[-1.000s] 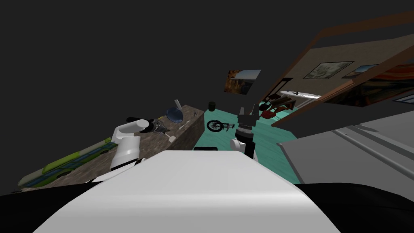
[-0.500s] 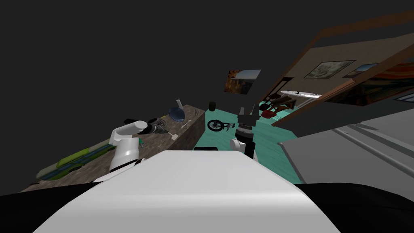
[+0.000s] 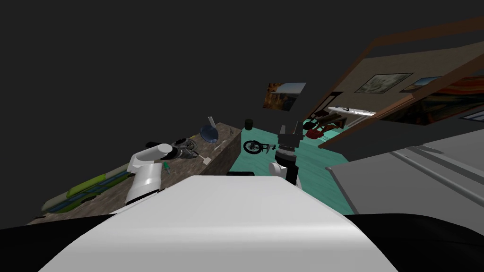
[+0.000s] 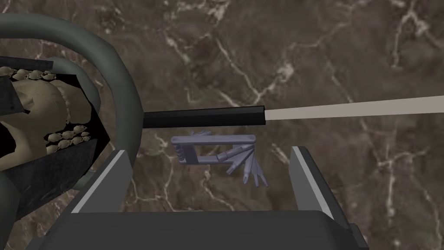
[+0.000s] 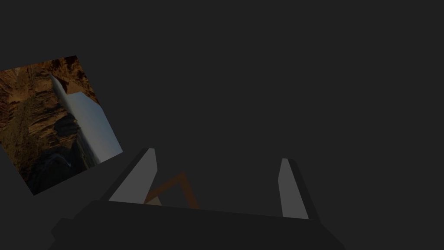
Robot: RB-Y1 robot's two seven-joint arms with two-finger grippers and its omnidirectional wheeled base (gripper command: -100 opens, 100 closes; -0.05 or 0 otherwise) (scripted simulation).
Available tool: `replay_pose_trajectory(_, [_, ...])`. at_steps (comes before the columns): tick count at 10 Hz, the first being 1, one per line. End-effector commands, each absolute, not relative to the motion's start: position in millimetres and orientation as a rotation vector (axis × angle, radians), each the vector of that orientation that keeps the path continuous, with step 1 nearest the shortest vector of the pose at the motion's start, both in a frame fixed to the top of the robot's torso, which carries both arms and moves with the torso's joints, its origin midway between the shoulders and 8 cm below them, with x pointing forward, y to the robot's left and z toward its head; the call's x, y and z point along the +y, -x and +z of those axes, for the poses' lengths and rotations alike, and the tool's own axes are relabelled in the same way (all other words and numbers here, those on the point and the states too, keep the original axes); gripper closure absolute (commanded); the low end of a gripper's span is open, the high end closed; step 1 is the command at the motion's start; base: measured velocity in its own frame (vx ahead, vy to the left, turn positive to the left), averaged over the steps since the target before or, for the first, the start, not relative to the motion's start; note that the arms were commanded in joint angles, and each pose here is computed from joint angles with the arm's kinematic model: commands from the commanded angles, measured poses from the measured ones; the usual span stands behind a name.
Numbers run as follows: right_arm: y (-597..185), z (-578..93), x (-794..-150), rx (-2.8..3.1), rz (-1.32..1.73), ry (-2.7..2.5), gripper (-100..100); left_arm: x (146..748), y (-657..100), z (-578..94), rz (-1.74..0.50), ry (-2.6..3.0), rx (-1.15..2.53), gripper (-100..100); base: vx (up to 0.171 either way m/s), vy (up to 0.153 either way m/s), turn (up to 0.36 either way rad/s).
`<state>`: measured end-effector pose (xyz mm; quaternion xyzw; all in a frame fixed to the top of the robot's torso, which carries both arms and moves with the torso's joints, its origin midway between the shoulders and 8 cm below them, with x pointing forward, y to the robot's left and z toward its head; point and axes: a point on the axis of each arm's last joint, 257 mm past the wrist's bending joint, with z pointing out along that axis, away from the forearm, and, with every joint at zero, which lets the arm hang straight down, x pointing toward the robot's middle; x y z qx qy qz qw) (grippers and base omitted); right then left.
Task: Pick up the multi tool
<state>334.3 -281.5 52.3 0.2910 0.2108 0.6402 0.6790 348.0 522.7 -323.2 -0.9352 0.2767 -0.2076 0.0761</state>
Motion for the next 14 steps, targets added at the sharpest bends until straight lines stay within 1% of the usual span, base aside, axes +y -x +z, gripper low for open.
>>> replay_pose_trajectory(1, [-334, 52, -282, 0.473, 1.438, -0.653, 0, 527, -344, -326, -0.626, 2.798, 0.831, -100, 0.044, -0.031, 0.011])
replay_pose_trajectory(7, [-334, 52, -282, 0.473, 1.438, -0.654, 0, 538, -328, -335, -0.624, 2.793, 0.837, -100, 0.053, -0.033, 0.006])
replay_pose_trajectory(8, [-334, 52, -282, 0.473, 1.438, -0.653, 0, 538, -328, -335, -0.627, 2.792, 0.835, 100, 0.000, 0.000, 0.000])
replay_pose_trajectory(12, [-334, 52, -282, 0.473, 1.438, -0.653, 0, 538, -329, -335, -0.627, 2.791, 0.835, 100, 0.000, 0.000, 0.000])
replay_pose_trajectory(13, [-334, 52, -282, 0.473, 1.438, -0.653, 0, 538, -329, -335, -0.628, 2.791, 0.835, 0, 0.000, 0.000, 0.000])
replay_pose_trajectory(14, [-334, 52, -282, 0.473, 1.438, -0.653, 0, 535, -334, -332, -0.627, 2.793, 0.834, 100, -0.033, 0.025, -0.003])
